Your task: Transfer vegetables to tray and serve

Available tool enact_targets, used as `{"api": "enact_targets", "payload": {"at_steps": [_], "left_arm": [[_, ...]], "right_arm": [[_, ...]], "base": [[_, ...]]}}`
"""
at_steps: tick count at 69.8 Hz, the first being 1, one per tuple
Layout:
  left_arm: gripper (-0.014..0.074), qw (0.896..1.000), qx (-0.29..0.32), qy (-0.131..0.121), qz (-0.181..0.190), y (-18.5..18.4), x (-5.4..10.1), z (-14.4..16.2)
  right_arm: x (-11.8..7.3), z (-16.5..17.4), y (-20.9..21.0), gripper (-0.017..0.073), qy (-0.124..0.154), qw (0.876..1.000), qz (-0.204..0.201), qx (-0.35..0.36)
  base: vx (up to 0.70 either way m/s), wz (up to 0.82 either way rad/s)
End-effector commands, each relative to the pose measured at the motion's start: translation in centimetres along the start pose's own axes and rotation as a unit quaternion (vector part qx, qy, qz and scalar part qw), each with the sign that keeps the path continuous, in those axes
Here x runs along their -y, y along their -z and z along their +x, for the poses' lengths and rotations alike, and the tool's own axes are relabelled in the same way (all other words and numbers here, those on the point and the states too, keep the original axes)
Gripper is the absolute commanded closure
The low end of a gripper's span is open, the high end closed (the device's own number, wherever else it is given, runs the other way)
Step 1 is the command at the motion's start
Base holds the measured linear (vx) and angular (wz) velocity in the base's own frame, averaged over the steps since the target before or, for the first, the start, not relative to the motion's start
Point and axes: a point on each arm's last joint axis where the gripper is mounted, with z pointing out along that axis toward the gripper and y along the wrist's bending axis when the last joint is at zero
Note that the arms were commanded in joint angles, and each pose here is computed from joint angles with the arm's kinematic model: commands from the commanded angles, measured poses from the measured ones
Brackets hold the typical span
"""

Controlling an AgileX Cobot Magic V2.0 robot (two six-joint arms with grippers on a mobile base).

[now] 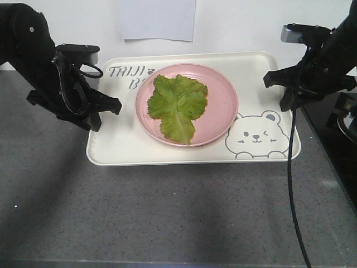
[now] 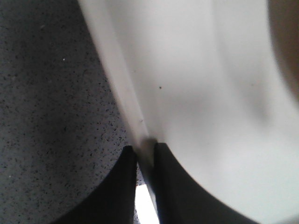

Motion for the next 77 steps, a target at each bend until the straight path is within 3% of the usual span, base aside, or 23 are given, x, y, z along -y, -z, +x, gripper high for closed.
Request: {"api": "enact_targets", "payload": {"at_steps": [1, 77], "left_arm": [[0.0599, 0.997, 0.066, -0.013, 0.039, 3.28, 1.52, -0.31], [0.0599, 0.997, 0.066, -0.013, 0.039, 3.28, 1.52, -0.31]], "right_arm": [[-1.49, 0.18, 3.14, 0.0569, 0.014, 0.999, -0.033, 0.033], [-1.49, 0.18, 3.14, 0.0569, 0.014, 0.999, -0.033, 0.033]], "base": [[0.06, -0.01], [0.05, -0.01]]}}
